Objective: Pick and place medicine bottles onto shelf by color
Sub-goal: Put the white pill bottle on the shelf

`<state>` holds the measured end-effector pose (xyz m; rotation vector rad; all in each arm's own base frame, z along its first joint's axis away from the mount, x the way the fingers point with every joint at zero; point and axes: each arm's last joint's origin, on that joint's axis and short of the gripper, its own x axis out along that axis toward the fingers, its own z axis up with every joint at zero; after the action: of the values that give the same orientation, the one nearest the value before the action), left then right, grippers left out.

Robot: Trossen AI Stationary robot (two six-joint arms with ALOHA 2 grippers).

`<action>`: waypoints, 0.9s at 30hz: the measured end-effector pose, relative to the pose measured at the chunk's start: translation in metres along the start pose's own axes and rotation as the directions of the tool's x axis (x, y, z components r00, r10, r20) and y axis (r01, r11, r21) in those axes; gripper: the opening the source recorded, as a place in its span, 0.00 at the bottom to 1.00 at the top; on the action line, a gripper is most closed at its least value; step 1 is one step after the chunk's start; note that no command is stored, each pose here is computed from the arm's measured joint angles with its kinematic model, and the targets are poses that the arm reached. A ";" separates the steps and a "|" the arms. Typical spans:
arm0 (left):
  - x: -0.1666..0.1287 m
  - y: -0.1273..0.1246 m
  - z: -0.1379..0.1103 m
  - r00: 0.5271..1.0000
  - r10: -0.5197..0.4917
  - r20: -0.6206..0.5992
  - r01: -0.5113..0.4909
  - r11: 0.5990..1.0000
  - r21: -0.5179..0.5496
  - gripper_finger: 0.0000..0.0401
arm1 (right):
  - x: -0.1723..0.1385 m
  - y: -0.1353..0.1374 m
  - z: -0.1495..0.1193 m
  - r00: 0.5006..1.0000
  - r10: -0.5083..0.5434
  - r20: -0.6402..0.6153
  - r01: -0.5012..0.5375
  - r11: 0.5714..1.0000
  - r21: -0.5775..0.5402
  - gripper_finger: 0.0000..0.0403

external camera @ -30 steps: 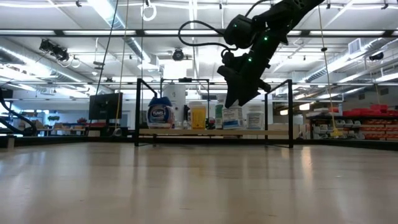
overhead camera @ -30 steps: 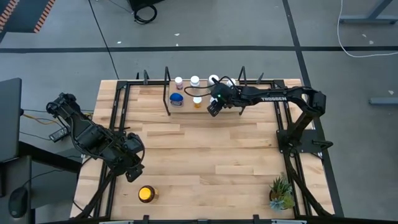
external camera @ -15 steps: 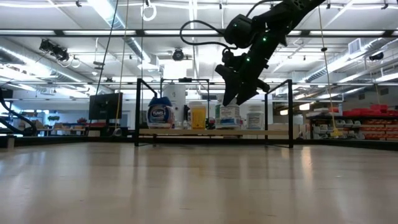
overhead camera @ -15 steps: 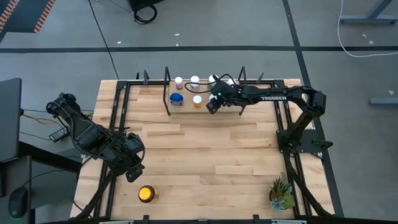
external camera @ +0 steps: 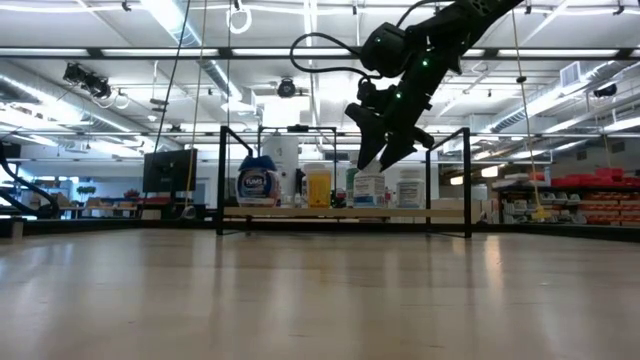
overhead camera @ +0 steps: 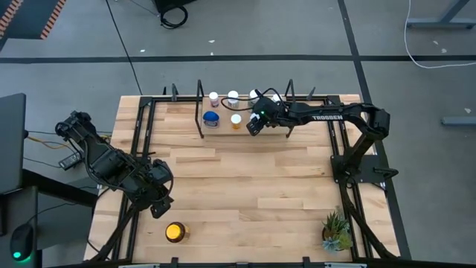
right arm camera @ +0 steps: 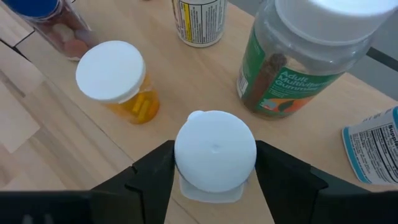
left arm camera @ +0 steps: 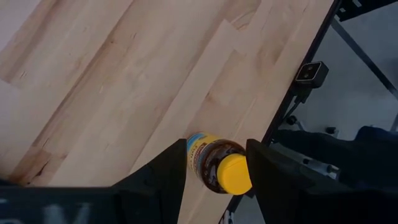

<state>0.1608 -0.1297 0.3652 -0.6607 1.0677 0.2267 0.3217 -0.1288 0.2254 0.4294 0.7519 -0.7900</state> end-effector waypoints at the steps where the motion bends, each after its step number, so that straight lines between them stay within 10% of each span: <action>1: 0.000 0.000 0.000 1.000 -0.001 0.000 0.001 1.000 0.000 0.43 | 0.000 0.000 0.000 1.000 0.000 0.000 0.000 1.000 0.000 0.55; 27: 0.000 -0.001 0.000 1.000 -0.005 -0.001 0.005 1.000 0.009 0.43 | -0.022 0.003 0.001 0.999 0.045 0.004 -0.045 0.997 0.058 0.55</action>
<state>0.1606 -0.1305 0.3654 -0.6556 1.0668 0.2172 0.3141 -0.1168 0.2426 0.4964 0.7156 -0.7714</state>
